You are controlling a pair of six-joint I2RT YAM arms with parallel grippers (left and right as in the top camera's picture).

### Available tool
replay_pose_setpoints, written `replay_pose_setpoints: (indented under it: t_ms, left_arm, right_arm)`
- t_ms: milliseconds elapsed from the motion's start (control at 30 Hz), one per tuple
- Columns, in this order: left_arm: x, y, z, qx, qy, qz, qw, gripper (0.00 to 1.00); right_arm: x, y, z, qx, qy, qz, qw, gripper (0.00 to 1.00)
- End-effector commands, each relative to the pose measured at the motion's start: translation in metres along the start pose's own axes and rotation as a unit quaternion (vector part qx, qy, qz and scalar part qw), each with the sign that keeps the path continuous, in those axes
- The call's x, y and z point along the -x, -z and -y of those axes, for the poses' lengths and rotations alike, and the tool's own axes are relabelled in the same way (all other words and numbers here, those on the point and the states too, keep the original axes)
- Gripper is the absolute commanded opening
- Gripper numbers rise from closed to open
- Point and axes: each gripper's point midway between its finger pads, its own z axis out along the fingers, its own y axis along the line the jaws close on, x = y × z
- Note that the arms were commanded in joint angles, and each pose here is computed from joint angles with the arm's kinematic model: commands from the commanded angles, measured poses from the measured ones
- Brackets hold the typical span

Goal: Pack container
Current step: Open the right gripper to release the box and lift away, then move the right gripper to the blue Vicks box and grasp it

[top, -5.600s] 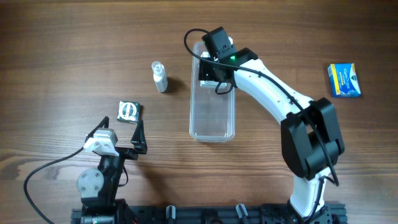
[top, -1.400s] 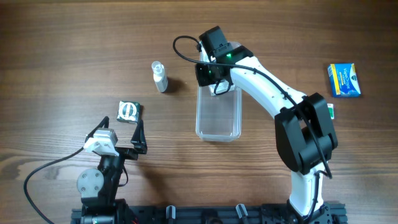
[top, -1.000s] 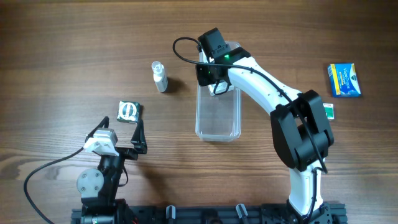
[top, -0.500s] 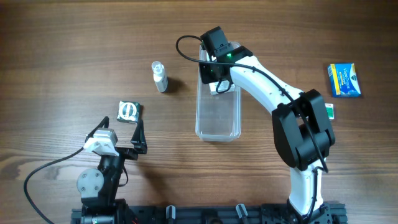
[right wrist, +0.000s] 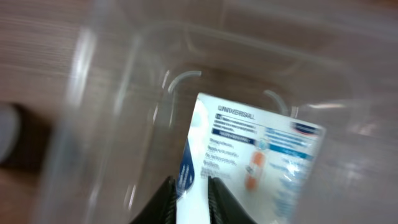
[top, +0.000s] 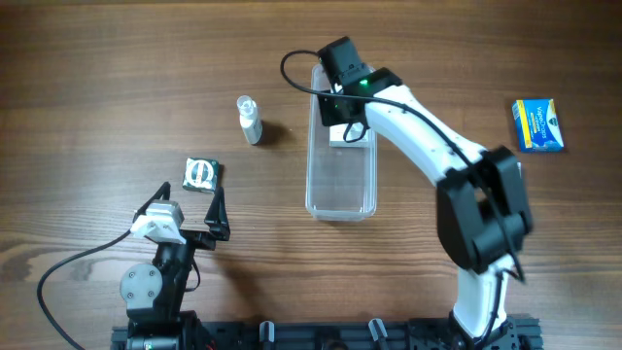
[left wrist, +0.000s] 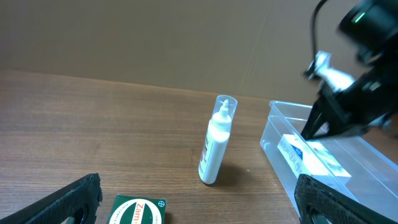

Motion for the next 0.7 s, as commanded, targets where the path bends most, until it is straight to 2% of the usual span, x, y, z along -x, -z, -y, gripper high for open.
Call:
replay_pose_setpoints:
  t_ms: [0, 33, 67, 100, 167, 267, 367, 467, 533, 600, 667]
  left_arm:
    - [-0.003, 0.0, -0.003, 0.007, -0.003, -0.003, 1.0, 1.0]
    - [-0.003, 0.0, -0.003, 0.007, -0.003, -0.003, 1.0, 1.0]
    - [-0.003, 0.0, -0.003, 0.007, -0.003, -0.003, 1.0, 1.0]
    - [-0.003, 0.0, -0.003, 0.007, -0.003, -0.003, 1.0, 1.0]
    - [-0.003, 0.0, -0.003, 0.007, -0.003, -0.003, 1.0, 1.0]
    - [-0.003, 0.0, -0.003, 0.007, -0.003, -0.003, 1.0, 1.0]
    - [-0.003, 0.0, -0.003, 0.007, -0.003, -0.003, 1.0, 1.0]
    - [-0.003, 0.0, -0.003, 0.007, -0.003, -0.003, 1.0, 1.0]
    - [-0.003, 0.0, -0.003, 0.007, -0.003, -0.003, 1.0, 1.0]
    - [-0.003, 0.0, -0.003, 0.007, -0.003, -0.003, 1.0, 1.0]
    - [-0.003, 0.0, -0.003, 0.007, -0.003, -0.003, 1.0, 1.0]
  right_arm:
    - [0.048, 0.106, 0.013, 0.012, 0.012, 0.103, 0.995, 0.34]
    - [0.048, 0.129, 0.026, 0.003, 0.01, 0.113, 0.994, 0.46]
    - [0.047, 0.157, 0.046, -0.008, 0.01, 0.125, 0.992, 0.65]
    - [0.042, 0.178, 0.065, -0.02, 0.007, 0.129, 0.991, 0.77]
    - [0.021, 0.214, 0.115, -0.056, 0.0, 0.118, 0.991, 0.91]
    - [-0.019, 0.229, 0.206, -0.122, -0.058, 0.06, 0.989, 1.0]
    - [-0.054, 0.219, 0.283, -0.168, -0.154, 0.019, 0.974, 0.99]
    - [-0.071, 0.223, 0.329, -0.2, -0.205, 0.016, 0.958, 1.0]
    - [-0.064, 0.227, 0.351, -0.219, -0.152, 0.03, 0.963, 1.0]
    - [-0.07, 0.215, 0.364, -0.213, -0.085, 0.002, 0.973, 1.0]
    - [-0.072, 0.185, 0.363, -0.15, -0.033, -0.012, 0.988, 1.0]
